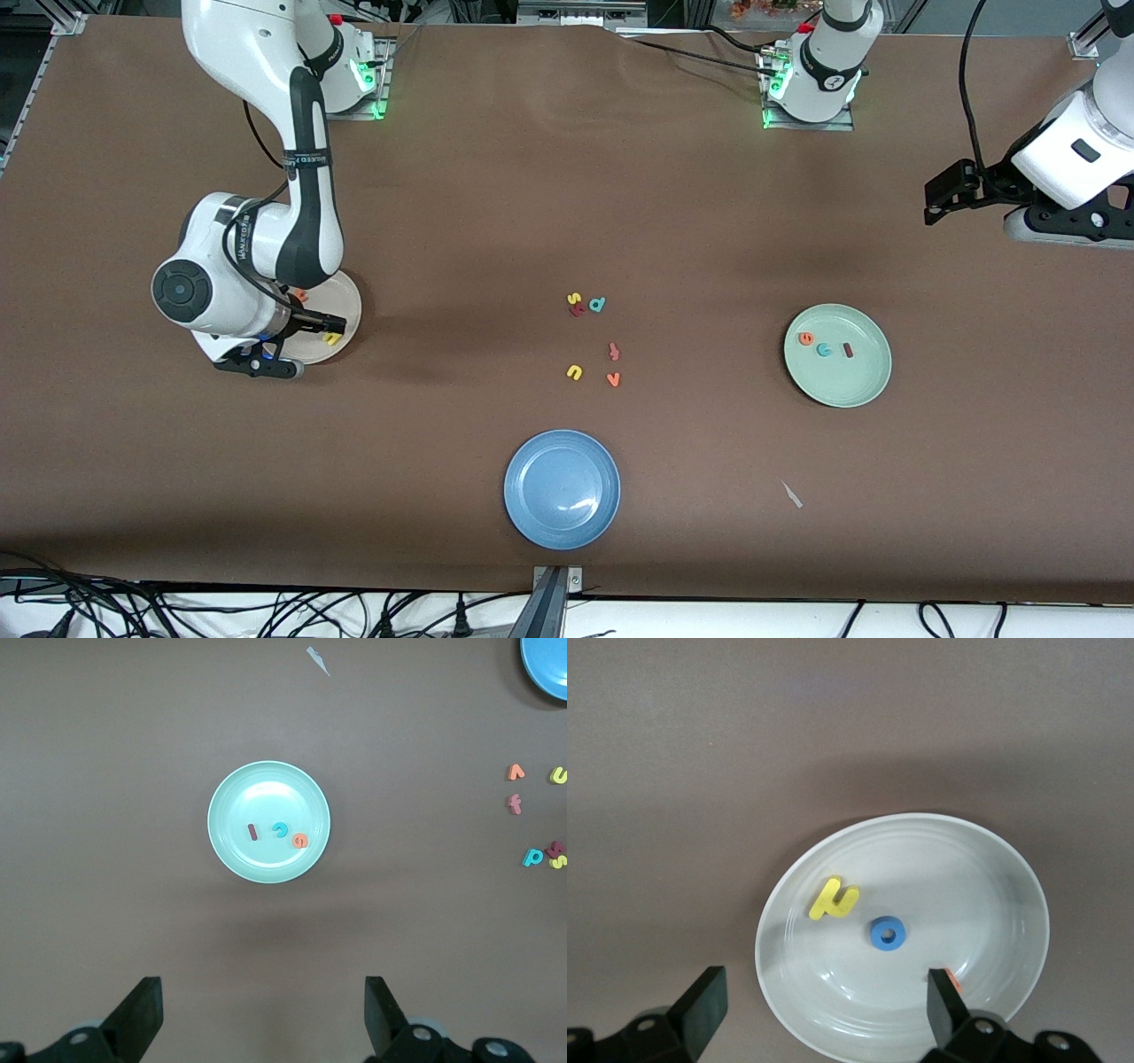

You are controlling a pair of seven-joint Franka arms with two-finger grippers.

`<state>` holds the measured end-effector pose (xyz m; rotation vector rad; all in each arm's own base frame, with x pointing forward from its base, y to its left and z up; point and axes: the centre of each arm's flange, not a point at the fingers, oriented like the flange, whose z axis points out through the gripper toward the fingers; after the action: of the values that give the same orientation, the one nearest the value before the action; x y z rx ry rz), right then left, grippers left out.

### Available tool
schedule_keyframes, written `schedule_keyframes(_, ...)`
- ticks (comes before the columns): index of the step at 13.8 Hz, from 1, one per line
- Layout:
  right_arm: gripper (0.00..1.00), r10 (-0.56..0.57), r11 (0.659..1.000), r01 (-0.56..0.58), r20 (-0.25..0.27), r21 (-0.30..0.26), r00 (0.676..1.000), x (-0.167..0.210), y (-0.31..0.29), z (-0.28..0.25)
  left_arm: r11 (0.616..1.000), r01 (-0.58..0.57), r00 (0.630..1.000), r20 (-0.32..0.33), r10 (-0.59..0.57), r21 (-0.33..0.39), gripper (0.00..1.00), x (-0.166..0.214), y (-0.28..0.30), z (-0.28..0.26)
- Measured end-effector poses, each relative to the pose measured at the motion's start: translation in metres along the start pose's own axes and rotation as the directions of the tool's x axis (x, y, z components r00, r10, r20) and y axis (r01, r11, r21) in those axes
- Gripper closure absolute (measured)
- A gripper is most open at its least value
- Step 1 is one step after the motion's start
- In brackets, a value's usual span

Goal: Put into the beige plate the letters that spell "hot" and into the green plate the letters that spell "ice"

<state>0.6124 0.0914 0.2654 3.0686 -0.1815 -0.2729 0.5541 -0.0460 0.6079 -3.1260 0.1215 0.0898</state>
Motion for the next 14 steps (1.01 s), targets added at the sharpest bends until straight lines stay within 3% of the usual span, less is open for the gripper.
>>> schedule_keyframes(4,0.00,0.007,0.999,-0.008,0.031,0.043,1.000,0.000,-0.002,0.002,1.000,-0.003,1.000,0.008,0.003,0.000,0.00,-0.001,0.002,0.000)
schedule_keyframes(7,0.00,-0.013,0.999,0.010,0.072,0.039,0.997,0.004,0.021,-0.003,1.000,-0.003,1.000,0.010,0.003,0.000,0.00,-0.001,0.002,0.000)
schedule_keyframes(10,0.00,-0.063,0.996,0.060,0.046,0.059,0.997,0.000,0.047,-0.046,1.000,0.000,1.000,0.011,0.000,0.000,0.00,-0.001,0.000,0.000)
schedule_keyframes(14,0.00,-0.110,0.994,0.110,0.016,-0.002,0.994,-0.033,0.063,-0.130,1.000,0.001,1.000,0.011,-0.001,0.000,0.00,-0.001,-0.001,0.000)
